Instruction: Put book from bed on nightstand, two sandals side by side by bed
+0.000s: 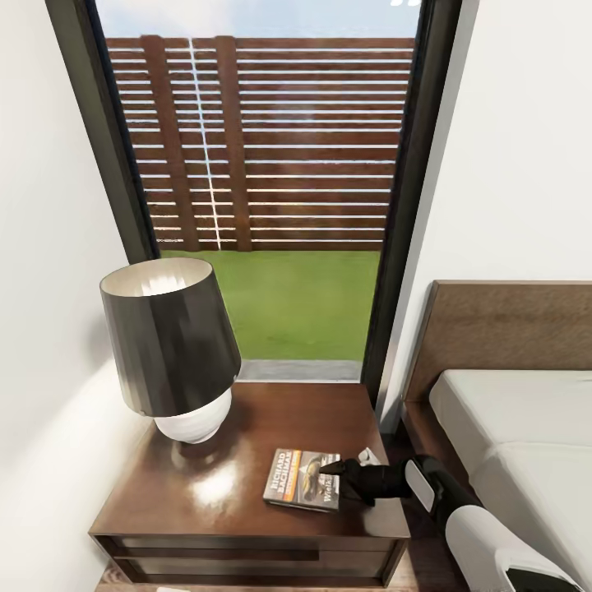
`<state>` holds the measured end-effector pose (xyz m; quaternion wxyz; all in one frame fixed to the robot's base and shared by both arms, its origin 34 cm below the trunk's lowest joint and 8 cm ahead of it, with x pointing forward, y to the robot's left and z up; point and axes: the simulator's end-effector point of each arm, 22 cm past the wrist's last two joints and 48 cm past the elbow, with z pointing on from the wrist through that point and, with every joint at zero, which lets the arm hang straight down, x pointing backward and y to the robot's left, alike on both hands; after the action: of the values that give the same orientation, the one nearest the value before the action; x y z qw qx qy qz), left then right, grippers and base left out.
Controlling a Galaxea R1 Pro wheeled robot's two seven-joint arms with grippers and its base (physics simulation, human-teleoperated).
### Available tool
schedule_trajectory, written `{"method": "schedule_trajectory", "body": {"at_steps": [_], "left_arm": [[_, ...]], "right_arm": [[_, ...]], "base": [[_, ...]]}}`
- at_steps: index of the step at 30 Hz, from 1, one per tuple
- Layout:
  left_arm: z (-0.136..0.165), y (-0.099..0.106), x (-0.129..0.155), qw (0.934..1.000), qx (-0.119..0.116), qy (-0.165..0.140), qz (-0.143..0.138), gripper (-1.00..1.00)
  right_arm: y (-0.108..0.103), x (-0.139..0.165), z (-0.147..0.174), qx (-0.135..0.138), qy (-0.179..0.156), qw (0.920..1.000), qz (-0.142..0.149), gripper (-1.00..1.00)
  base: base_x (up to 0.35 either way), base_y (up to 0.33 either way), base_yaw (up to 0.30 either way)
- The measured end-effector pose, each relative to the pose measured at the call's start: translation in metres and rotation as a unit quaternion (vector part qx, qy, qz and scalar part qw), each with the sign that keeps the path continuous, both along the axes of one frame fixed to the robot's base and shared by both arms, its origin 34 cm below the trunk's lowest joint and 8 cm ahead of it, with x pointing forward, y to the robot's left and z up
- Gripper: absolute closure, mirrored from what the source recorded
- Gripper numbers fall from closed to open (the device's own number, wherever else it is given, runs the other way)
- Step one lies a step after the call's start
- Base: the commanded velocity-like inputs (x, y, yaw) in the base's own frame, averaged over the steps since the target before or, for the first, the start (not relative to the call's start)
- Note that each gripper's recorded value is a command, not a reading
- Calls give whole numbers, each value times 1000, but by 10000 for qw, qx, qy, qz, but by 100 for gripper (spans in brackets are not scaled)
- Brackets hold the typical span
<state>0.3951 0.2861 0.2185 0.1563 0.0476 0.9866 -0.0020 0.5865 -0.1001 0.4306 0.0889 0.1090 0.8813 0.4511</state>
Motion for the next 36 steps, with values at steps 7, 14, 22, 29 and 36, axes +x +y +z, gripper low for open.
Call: {"method": "schedule_trajectory", "body": {"at_steps": [7,14,22,29,36], "left_arm": [[0,0,0,10000,0,-3,0,-100],[0,0,0,10000,0,-6,0,-100],[0,0,0,10000,0,-6,0,-100],[0,0,0,10000,-1,-7,0,-100],[0,0,0,10000,-1,-7,0,-100]], "right_arm": [[-3,1,-3,-125,21,9999,-25,-100],[-4,1,-4,-156,27,9999,-28,-100],[-5,1,-5,-170,28,9998,-26,-100],[-6,1,-6,-205,37,9998,-23,-100],[-8,1,-9,-283,58,9996,-37,-100]], "base": [[0,0,0],[0,0,0],[0,0,0],[0,0,0],[0,0,0]]}}
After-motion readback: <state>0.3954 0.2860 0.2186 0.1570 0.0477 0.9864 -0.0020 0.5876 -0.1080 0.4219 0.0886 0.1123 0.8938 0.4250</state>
